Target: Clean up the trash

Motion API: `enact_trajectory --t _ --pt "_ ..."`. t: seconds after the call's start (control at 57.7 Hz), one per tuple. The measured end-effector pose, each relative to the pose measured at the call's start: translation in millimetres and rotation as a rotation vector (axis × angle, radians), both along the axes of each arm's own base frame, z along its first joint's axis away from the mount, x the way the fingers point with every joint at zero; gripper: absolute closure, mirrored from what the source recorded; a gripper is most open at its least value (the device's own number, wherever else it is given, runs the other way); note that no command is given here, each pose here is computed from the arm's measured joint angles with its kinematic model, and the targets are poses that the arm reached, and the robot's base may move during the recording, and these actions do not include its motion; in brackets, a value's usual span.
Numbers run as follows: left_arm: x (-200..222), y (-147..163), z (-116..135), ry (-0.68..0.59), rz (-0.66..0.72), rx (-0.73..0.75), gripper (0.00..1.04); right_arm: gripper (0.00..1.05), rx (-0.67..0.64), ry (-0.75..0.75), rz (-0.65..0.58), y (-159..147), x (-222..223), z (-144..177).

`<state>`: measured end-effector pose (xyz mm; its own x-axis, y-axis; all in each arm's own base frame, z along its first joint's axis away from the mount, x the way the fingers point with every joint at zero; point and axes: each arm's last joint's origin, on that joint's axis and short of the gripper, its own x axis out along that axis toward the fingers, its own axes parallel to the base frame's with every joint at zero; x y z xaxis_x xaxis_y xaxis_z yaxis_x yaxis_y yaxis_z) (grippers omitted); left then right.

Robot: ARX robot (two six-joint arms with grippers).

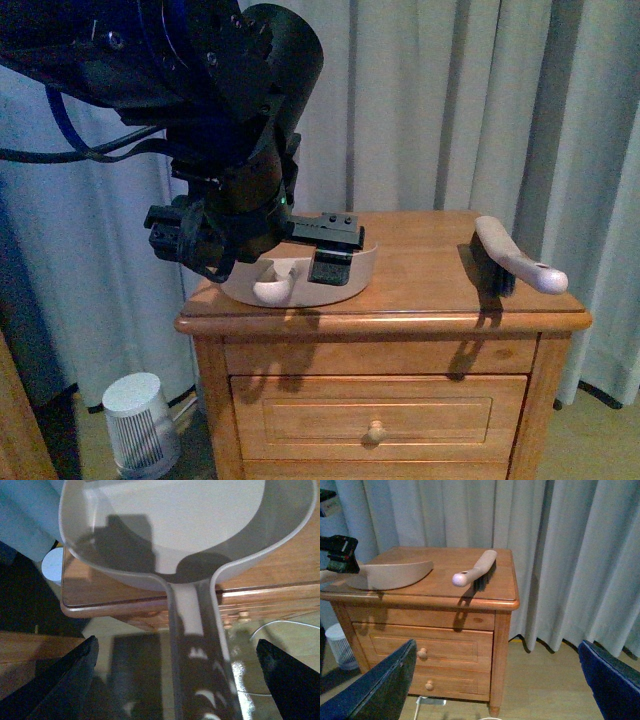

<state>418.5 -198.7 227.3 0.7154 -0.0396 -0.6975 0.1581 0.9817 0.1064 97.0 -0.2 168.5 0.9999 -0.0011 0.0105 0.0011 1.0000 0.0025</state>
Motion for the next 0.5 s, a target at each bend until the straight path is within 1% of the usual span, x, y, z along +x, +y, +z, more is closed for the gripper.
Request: enact_trajectory --t 0.312,0.502 --pt "6 7 -2 -0.013 0.003 0.012 0.08 0.07 0.0 0.0 0.0 0 0 0" --pt "7 9 -13 0.004 0.006 0.022 0.08 0.07 0.0 0.0 0.0 0 0 0"
